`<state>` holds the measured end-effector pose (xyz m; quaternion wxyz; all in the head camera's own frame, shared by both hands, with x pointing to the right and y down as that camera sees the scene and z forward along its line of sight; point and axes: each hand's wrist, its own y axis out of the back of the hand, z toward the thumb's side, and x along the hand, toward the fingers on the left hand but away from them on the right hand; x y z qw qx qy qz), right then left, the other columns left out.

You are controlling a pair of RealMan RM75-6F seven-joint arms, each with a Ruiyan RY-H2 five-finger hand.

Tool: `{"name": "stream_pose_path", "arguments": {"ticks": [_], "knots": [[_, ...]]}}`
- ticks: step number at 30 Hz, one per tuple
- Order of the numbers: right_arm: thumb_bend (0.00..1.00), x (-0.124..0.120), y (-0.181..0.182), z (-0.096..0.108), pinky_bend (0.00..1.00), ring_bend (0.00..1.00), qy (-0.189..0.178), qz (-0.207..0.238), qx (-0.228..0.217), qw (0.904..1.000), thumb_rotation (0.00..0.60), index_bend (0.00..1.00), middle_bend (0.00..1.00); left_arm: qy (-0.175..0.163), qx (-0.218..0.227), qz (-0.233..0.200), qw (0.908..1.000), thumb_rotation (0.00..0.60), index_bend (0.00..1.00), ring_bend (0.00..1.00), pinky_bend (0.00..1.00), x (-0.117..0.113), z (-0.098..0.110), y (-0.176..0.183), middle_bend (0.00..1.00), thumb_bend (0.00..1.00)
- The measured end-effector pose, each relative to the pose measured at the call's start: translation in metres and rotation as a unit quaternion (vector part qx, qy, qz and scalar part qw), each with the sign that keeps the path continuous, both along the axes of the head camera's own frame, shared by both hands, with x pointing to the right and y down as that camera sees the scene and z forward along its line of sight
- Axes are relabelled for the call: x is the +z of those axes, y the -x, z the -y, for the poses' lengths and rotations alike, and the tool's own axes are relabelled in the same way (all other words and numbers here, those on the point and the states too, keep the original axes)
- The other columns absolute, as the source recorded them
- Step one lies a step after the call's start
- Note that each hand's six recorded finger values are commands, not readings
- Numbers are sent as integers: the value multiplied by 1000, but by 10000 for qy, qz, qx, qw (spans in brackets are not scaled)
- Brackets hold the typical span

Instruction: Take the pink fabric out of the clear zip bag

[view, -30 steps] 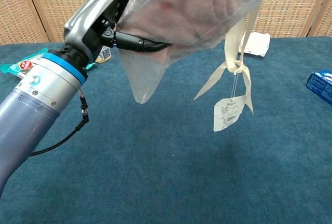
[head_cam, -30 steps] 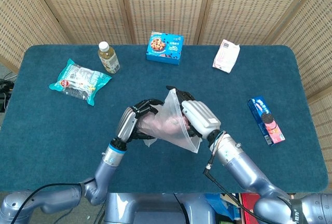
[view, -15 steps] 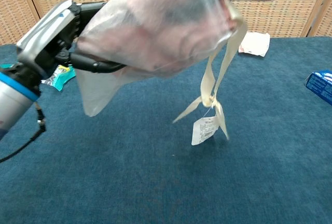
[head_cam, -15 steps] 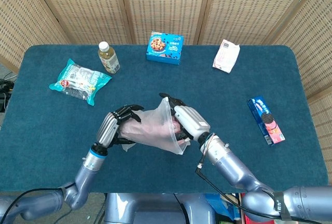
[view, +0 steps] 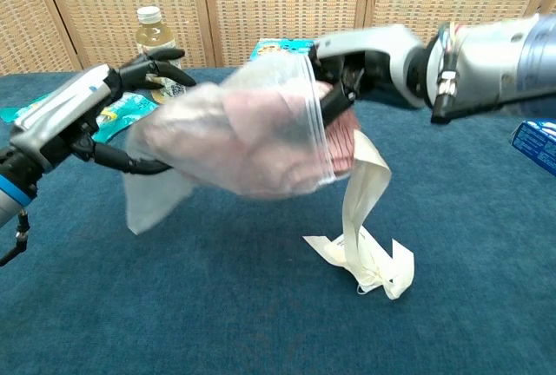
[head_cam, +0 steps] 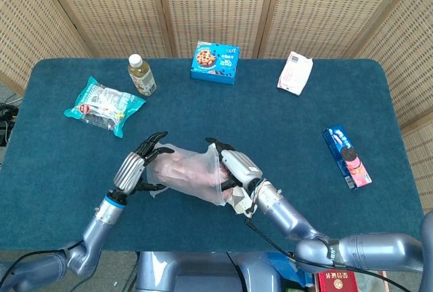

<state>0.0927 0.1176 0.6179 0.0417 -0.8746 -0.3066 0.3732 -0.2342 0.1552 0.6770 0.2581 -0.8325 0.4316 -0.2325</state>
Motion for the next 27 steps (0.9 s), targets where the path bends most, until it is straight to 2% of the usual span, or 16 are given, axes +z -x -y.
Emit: {"name": "stream_pose_path", "arguments": {"ticks": [2, 7, 9, 15, 17, 21, 27], "knots": [[551, 9, -3, -3, 0, 0, 78, -48, 14, 10000, 600, 732, 0, 110, 119, 289, 9995, 600, 4, 0, 0, 7, -3, 1, 0, 182], [551, 26, -11, -8, 0, 0, 226, -169, 44, 9996, 600, 732, 0, 385, 415, 965, 9937, 600, 0, 0, 0, 22, -11, 3, 0, 147], [550, 32, -14, -9, 0, 0, 254, -231, 50, 9994, 600, 732, 0, 446, 447, 1054, 9924, 600, 0, 0, 0, 23, -13, 3, 0, 147], [551, 43, -25, -11, 0, 0, 305, -383, 57, 9988, 600, 732, 0, 290, 515, 1280, 9900, 600, 0, 0, 0, 18, -6, 10, 0, 160], [551, 43, -28, -12, 0, 0, 294, -419, 22, 9987, 600, 732, 0, 249, 648, 1469, 9867, 600, 0, 0, 0, 17, -1, 14, 0, 161], [551, 43, -34, -11, 0, 0, 234, -502, -41, 9985, 600, 732, 0, 187, 1021, 2048, 9733, 600, 0, 0, 0, 15, 12, 26, 0, 161], [550, 45, -37, -10, 0, 0, 250, -509, -13, 9984, 600, 732, 0, 23, 1416, 2961, 9446, 600, 0, 0, 0, 15, 26, 35, 0, 161]]}}
